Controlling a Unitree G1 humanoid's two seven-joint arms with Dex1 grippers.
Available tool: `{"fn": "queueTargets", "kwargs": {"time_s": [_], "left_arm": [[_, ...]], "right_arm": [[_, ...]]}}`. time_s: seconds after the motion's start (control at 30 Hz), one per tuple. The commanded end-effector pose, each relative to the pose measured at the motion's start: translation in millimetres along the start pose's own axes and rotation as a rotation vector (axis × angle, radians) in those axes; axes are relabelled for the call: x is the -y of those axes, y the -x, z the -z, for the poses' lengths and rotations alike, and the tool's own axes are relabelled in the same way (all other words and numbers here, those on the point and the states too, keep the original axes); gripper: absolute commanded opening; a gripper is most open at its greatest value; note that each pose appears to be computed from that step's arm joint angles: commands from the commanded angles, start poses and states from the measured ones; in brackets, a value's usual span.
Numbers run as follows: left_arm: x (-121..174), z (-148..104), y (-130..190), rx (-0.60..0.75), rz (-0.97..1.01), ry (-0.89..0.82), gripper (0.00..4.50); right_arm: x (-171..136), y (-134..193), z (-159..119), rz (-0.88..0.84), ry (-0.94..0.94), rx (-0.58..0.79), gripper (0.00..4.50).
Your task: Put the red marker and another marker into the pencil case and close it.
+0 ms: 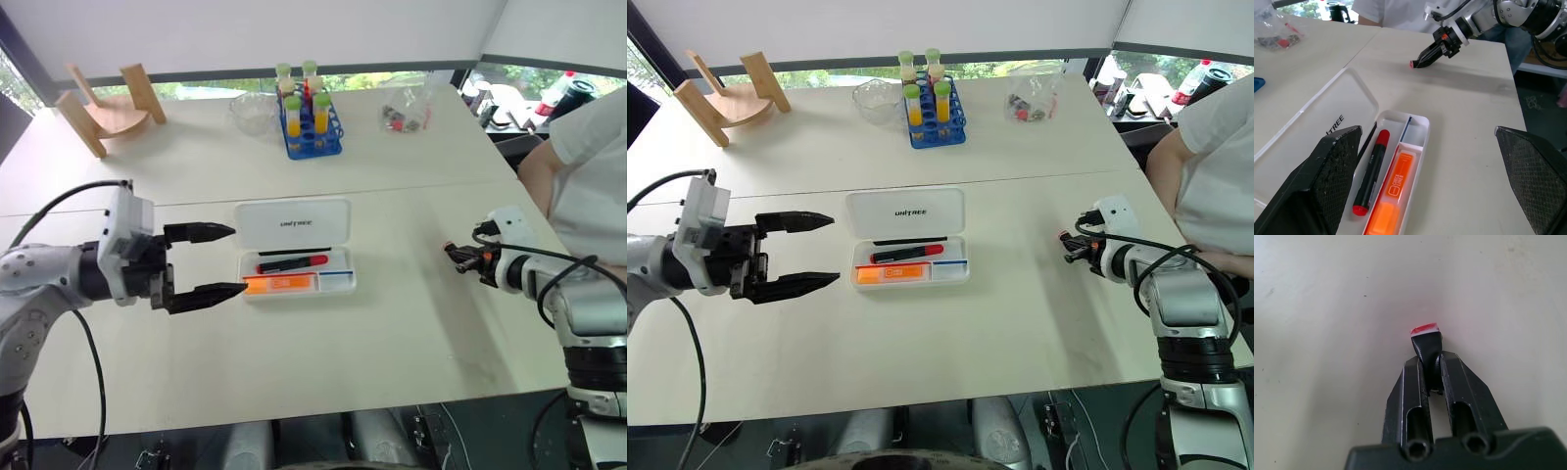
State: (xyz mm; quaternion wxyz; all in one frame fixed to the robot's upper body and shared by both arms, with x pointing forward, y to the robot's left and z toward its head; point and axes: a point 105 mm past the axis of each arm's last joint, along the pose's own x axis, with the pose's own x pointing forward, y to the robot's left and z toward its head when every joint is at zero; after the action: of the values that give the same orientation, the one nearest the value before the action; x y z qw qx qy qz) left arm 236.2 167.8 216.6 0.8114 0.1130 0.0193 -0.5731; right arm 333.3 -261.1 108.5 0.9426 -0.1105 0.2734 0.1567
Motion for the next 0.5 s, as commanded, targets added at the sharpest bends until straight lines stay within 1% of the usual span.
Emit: {"fn": "queueTargets", "kwargs": {"time_s": [0.03,0.07,0.1,0.2,0.3,0.4,0.5], "left_arm": [[-1.1,-7.6,1.7,0.013,-0.012,-0.045,4.50],[-1.1,-7.5,1.8,0.013,-0.013,-0.044,4.50],[-1.6,-7.6,1.7,0.014,-0.012,-0.043,4.50],[-2.2,-7.4,0.9,0.014,-0.006,-0.040,4.50],[-1.5,-6.9,-1.3,0.012,0.004,-0.038,4.50],[0.3,-5.9,-2.8,0.009,0.004,-0.041,4.50],[3.1,-5.0,-3.2,0.004,-0.004,-0.040,4.50]], "right_arm": [[-40.7,15.6,-37.9,-0.210,0.089,0.108,0.03],[-52.3,21.2,-45.5,-0.270,0.119,0.128,0.03],[-76.1,28.9,-56.8,-0.389,0.181,0.153,0.03],[-120.7,37.4,-69.0,-0.590,0.335,0.168,0.03],[-143.0,28.8,-73.4,-0.680,0.420,0.162,0.03],[-151.9,13.7,-69.8,-0.704,0.538,0.137,0.03],[-159.1,4.0,-70.0,-0.742,0.591,0.130,0.03]]}}
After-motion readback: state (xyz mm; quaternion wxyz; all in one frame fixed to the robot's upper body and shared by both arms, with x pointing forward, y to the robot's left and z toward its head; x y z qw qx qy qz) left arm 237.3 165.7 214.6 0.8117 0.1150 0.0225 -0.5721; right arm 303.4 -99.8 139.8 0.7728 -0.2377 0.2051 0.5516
